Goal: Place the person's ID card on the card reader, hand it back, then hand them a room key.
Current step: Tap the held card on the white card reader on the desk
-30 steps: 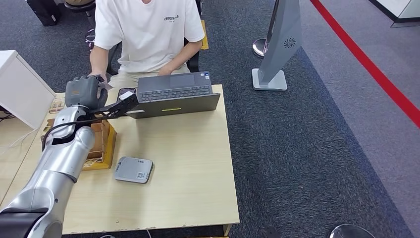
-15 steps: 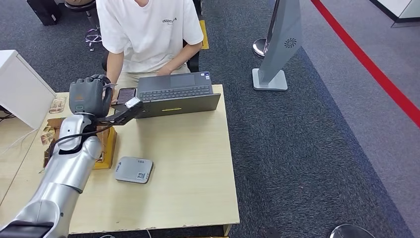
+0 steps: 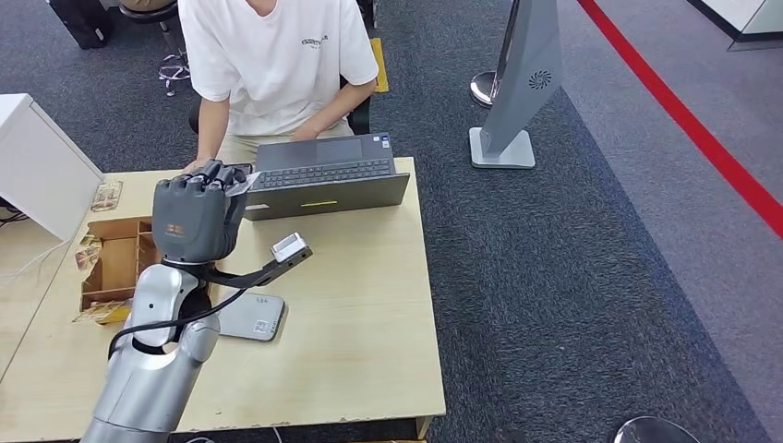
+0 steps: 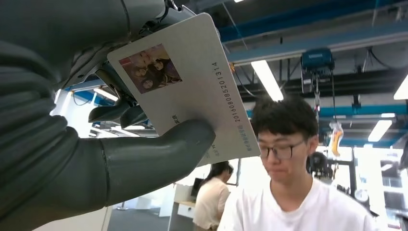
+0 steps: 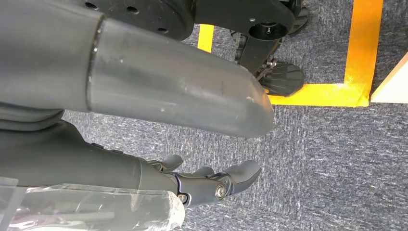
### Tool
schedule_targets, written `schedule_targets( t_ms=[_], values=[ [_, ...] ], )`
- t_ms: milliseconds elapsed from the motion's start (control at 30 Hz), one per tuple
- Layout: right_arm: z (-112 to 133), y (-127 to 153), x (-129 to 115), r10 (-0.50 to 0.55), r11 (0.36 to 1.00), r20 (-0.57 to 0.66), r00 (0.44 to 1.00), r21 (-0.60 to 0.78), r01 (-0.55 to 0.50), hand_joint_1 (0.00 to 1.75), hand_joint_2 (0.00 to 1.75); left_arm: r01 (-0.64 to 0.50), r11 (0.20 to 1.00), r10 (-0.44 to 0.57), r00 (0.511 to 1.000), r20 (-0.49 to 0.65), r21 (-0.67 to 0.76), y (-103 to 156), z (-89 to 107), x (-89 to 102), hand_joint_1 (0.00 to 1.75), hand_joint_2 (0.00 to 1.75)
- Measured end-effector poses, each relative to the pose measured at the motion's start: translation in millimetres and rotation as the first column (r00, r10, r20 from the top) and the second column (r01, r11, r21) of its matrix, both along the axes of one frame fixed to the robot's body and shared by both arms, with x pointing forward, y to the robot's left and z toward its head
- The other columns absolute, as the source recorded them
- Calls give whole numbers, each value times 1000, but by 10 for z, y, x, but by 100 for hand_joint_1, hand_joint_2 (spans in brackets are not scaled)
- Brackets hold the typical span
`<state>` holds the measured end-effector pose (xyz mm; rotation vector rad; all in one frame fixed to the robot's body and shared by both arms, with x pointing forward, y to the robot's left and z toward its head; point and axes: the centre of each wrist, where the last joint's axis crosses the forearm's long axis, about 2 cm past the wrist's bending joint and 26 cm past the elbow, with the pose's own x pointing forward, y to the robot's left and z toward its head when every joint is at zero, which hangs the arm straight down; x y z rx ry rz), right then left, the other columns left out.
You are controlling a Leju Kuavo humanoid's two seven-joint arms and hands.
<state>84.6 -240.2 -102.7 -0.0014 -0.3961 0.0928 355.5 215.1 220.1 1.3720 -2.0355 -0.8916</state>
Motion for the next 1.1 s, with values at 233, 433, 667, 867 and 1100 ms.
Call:
schedule_targets(
  t_ms=[233,433,667,867,1100],
  values=[
    [-19,-40,-83,-62,998,5,998,5,62,0,0,89,996,-89,992,84,6,-212,-67,-449,175,175],
    [-41,-58,-207,-125,992,-1,992,9,125,0,0,118,993,-117,989,-88,4,-305,-674,-991,175,175],
    [-49,-84,-243,-123,992,-18,992,2,123,0,0,84,996,-73,954,-290,25,-225,-1237,-1209,175,175],
    [-51,-104,-250,-116,993,-20,993,-2,116,0,0,57,998,-42,934,-355,32,-177,-1402,-1221,175,175],
    [-52,-106,-251,-116,993,-22,993,-3,116,0,0,53,998,-37,926,-375,33,-183,-1451,-1230,175,175]
  ],
)
